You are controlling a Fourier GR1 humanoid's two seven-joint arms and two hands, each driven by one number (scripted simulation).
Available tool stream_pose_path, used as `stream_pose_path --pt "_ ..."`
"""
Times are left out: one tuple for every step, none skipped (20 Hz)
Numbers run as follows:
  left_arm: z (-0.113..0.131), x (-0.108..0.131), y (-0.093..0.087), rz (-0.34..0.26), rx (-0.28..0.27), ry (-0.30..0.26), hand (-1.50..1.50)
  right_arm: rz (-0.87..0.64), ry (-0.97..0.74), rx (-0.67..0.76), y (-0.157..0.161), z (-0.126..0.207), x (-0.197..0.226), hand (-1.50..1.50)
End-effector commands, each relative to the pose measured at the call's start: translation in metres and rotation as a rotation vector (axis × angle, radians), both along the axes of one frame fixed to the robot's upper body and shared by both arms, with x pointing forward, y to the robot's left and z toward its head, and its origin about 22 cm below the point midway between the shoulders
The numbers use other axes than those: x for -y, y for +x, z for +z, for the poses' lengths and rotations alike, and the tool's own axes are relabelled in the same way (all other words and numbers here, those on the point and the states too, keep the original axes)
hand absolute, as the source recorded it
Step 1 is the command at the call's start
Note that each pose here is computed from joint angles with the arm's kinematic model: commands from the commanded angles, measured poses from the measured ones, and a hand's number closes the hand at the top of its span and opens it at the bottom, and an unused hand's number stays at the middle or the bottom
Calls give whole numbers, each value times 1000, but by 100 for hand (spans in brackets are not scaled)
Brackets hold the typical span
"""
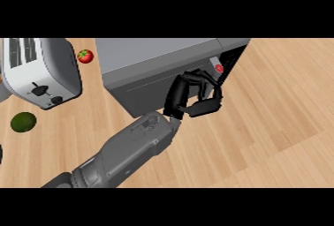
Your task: Pick up the milk, place it into the microwave and close the microwave
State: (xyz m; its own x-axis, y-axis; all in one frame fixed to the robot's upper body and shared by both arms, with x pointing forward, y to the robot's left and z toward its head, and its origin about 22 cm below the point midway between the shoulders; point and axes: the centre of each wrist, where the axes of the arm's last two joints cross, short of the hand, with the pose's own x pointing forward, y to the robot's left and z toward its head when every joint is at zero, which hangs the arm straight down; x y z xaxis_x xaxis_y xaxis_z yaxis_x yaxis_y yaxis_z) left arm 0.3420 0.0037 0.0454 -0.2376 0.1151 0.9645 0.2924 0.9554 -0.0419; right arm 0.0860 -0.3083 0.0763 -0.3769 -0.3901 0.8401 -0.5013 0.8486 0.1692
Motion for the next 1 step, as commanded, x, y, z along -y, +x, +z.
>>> stream_pose_path --pt "12 0 18 5 0 21 150 33 14 3 -2 3 -1 -150"
